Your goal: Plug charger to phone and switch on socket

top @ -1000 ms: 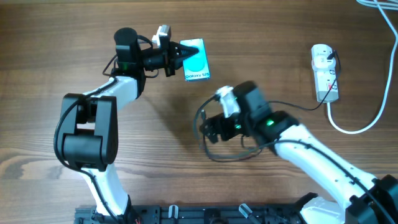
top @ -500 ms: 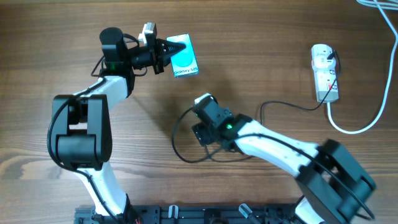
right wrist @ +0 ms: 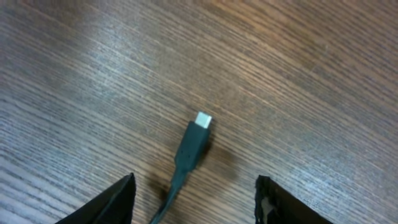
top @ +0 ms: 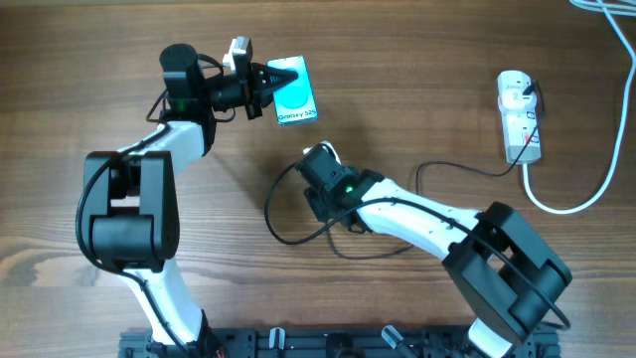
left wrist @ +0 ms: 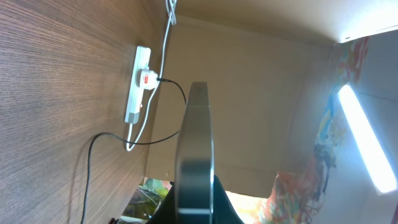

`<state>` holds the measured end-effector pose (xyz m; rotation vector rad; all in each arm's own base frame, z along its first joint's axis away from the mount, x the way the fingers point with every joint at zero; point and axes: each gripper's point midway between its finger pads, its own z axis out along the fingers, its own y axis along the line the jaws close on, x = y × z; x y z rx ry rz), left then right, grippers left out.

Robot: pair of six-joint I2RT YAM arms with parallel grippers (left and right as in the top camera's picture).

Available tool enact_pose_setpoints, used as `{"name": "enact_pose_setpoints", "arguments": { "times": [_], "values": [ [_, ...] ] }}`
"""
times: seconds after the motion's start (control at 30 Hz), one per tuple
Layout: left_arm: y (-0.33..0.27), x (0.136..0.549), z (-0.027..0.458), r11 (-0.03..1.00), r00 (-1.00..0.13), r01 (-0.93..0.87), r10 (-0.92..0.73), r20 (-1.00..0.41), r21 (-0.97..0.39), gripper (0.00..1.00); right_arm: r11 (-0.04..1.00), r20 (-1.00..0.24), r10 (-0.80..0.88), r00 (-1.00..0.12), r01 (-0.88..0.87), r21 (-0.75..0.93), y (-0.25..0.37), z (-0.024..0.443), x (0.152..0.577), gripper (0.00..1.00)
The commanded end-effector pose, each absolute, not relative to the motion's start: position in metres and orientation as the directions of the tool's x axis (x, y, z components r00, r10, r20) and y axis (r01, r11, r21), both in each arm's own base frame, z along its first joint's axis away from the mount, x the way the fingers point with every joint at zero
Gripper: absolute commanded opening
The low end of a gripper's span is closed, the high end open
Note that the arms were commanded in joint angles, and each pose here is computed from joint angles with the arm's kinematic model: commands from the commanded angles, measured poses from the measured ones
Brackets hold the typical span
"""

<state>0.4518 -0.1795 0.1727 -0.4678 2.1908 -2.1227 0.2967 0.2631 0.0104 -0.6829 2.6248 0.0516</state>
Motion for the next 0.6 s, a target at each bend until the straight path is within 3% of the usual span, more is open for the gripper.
{"name": "enact_pose_setpoints", "arguments": {
  "times": [0.0, 0.5, 0.57],
  "values": [
    [-0.18, 0.453, 0.177, 0.014, -0.966, -0.129, -0.229, 0.122, -0.992, 0.04, 0.883, -0.419, -0.452, -0.787, -0.461, -0.088, 0.265, 0.008, 0.302, 0.62],
    [-0.18, 0.453, 0.178, 0.013, -0.966, -0.123, -0.229, 0.116, -0.992, 0.04, 0.884, -0.412, -0.452, -0.792, -0.458, -0.089, 0.268, -0.009, 0.305, 0.61],
    [-0.18, 0.452, 0.178, 0.013, -0.967, -0.122, -0.226, 0.116, -0.992, 0.04, 0.884, -0.406, -0.454, -0.793, -0.459, -0.09, 0.268, -0.012, 0.305, 0.68]
  ]
}}
